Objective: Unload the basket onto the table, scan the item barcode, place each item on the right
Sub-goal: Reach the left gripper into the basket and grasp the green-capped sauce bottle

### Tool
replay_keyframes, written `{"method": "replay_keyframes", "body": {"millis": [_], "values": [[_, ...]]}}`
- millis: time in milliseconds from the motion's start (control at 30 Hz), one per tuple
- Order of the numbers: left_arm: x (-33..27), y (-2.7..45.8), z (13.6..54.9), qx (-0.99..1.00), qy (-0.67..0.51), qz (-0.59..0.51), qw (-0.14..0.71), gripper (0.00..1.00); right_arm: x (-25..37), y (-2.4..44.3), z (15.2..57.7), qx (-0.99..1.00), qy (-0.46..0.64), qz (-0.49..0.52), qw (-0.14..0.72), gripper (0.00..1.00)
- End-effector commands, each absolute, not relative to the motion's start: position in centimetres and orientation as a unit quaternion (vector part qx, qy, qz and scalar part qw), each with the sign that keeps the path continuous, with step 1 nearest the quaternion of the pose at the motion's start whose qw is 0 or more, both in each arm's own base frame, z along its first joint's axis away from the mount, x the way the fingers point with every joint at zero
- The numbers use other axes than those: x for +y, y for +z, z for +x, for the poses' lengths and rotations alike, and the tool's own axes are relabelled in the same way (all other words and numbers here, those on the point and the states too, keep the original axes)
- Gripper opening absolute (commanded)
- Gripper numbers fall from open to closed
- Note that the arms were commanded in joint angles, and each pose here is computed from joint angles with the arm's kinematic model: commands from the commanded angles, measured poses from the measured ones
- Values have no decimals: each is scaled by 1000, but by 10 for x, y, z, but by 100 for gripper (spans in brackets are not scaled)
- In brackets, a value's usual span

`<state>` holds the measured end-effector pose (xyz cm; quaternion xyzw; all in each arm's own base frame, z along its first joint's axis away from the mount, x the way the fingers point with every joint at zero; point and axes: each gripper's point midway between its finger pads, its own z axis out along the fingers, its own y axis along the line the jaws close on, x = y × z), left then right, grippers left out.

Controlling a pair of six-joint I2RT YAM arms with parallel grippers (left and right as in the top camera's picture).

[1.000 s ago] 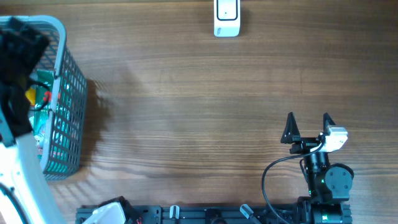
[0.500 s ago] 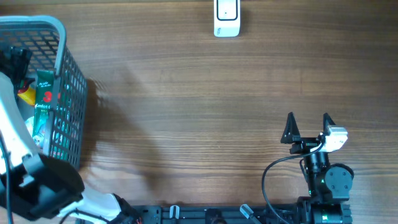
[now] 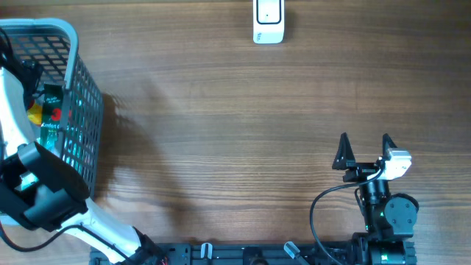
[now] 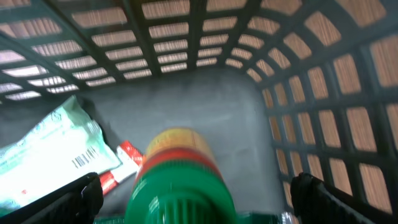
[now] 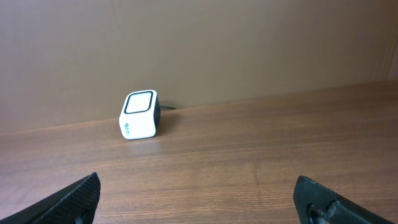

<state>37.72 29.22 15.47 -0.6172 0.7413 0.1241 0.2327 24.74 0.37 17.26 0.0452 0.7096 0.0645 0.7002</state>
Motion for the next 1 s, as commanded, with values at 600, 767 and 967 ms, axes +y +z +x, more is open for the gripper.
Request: {"method": "replay_keyframes", "body": {"millis": [600, 767, 967], "values": [[299, 119, 378, 752, 142, -611, 202, 58, 6, 173, 247, 710, 63, 37, 701, 100], [297, 139, 375, 754, 143, -603, 216, 47, 6, 173, 247, 709, 63, 37, 701, 100], [298, 182, 364, 750, 165, -589, 251, 43, 6, 173, 247, 709, 63, 37, 701, 100]]}}
